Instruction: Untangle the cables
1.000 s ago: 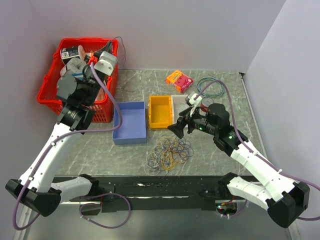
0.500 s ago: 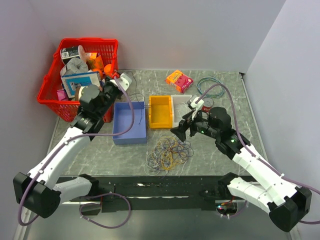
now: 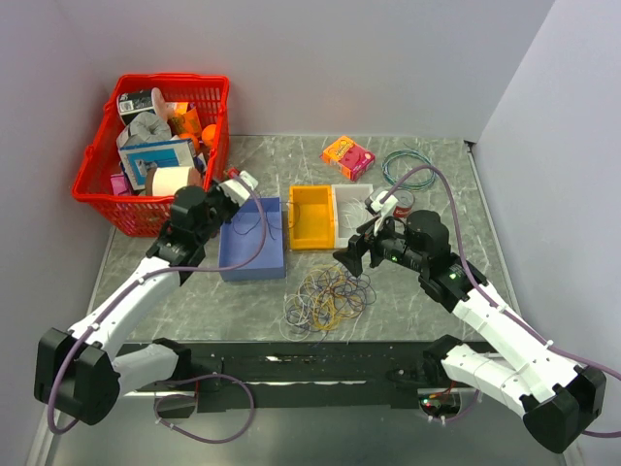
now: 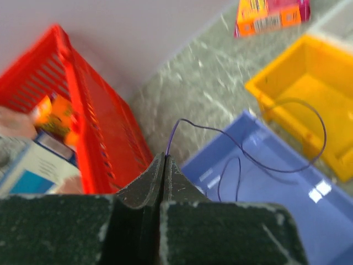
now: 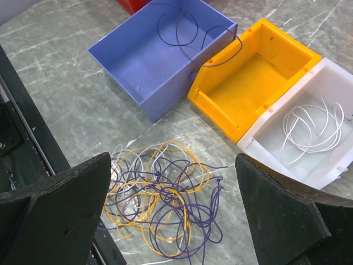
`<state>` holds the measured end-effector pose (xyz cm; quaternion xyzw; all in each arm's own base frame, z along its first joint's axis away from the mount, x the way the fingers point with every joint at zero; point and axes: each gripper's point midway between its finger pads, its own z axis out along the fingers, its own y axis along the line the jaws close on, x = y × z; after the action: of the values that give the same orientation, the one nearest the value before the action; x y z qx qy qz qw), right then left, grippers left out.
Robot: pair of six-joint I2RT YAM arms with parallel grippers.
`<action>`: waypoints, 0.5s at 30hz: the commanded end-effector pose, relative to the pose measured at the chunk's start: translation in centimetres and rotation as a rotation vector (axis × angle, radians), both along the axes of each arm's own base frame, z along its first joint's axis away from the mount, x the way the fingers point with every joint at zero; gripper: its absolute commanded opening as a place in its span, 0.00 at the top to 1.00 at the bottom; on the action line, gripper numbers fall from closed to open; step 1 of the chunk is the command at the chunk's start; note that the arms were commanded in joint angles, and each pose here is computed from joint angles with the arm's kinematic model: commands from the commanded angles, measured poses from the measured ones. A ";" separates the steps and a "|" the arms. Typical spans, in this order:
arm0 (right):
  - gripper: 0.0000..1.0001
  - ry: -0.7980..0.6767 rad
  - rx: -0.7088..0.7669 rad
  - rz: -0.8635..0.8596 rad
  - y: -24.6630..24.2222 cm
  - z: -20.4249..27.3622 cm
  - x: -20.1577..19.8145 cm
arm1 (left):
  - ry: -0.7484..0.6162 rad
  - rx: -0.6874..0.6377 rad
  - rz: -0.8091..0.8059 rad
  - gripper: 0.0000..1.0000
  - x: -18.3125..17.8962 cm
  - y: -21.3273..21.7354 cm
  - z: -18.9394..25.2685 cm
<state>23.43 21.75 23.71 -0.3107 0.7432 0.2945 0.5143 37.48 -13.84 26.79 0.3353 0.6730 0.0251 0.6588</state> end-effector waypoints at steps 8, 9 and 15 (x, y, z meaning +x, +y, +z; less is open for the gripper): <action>0.00 -0.004 -0.005 0.014 0.2 -0.3 -0.1 | 0.208 0.052 -0.063 0.99 -3.1 -0.1 -8.0; 0.00 -0.003 -0.006 0.013 0.2 -0.3 -0.1 | 0.231 0.063 -0.073 0.99 -3.3 -0.1 -8.8; 0.00 -0.004 -0.004 0.012 0.1 -0.3 -0.2 | 0.221 0.096 -0.125 0.25 -3.4 -0.7 -8.5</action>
<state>23.42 21.73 23.51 -0.3107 0.7456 0.2938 0.5112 34.26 -13.52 17.12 0.3875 0.7370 -0.0023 0.5538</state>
